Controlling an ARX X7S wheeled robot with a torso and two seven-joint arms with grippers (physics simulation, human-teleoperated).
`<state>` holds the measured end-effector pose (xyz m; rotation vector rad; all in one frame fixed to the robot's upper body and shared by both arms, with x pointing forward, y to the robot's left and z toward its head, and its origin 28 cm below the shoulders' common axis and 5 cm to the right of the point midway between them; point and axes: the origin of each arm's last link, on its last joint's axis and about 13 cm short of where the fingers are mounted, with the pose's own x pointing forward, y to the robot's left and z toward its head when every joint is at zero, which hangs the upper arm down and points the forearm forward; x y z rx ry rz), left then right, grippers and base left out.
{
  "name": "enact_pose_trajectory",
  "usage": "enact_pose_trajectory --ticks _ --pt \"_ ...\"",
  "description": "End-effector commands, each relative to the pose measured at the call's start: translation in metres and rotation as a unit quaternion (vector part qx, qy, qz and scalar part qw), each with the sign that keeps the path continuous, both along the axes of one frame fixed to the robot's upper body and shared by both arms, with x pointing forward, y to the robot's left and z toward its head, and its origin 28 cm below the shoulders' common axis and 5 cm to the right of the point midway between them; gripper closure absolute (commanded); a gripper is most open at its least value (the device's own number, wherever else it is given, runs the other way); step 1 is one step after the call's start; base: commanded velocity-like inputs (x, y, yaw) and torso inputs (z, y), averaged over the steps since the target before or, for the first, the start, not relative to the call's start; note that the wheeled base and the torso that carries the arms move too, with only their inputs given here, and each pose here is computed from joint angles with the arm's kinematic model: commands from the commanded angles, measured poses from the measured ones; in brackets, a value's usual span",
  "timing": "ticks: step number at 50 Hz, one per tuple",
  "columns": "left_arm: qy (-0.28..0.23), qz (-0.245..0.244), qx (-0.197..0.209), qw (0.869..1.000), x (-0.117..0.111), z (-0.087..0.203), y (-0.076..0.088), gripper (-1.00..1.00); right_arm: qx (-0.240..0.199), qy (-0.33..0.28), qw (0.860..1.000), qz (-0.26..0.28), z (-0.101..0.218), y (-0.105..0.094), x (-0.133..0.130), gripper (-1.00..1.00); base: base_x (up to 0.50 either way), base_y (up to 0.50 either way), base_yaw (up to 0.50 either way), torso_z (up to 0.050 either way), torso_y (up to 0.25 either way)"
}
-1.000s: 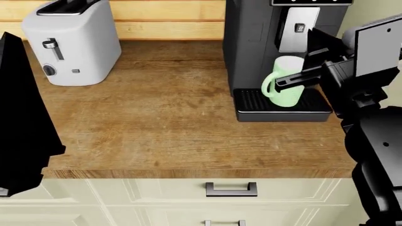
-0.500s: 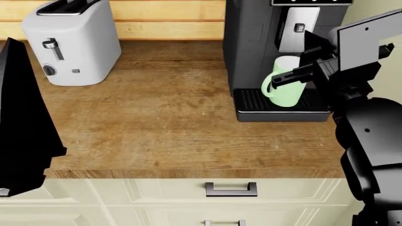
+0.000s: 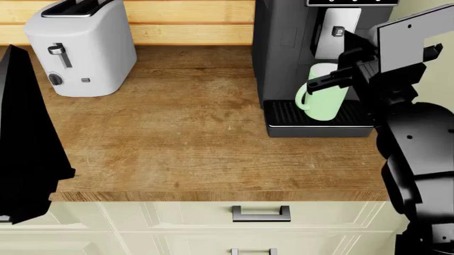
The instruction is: Pick the mug from the cabinet, place it under the coffee machine dispenser, and press the start button.
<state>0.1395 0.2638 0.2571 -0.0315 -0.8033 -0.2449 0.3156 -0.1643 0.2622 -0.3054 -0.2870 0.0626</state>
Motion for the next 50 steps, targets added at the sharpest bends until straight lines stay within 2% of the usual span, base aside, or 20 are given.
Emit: enact_pose_trajectory --ticks 1,11,50 --pt "0.001 0.0 0.001 1.0 0.0 -0.001 0.0 -1.0 -0.001 0.004 1.0 -0.007 0.0 -0.002 0.003 1.0 0.0 0.0 0.0 0.0 0.0" --pt "0.003 0.001 -0.001 1.0 -0.001 -0.002 0.001 -1.0 -0.008 0.02 1.0 -0.006 -0.003 -0.001 0.015 1.0 0.0 0.0 0.0 0.0 0.0" --pt "0.004 0.002 -0.003 1.0 -0.002 -0.004 0.002 -1.0 -0.014 0.021 1.0 -0.007 -0.001 0.002 0.021 1.0 0.0 0.0 0.0 0.0 0.0"
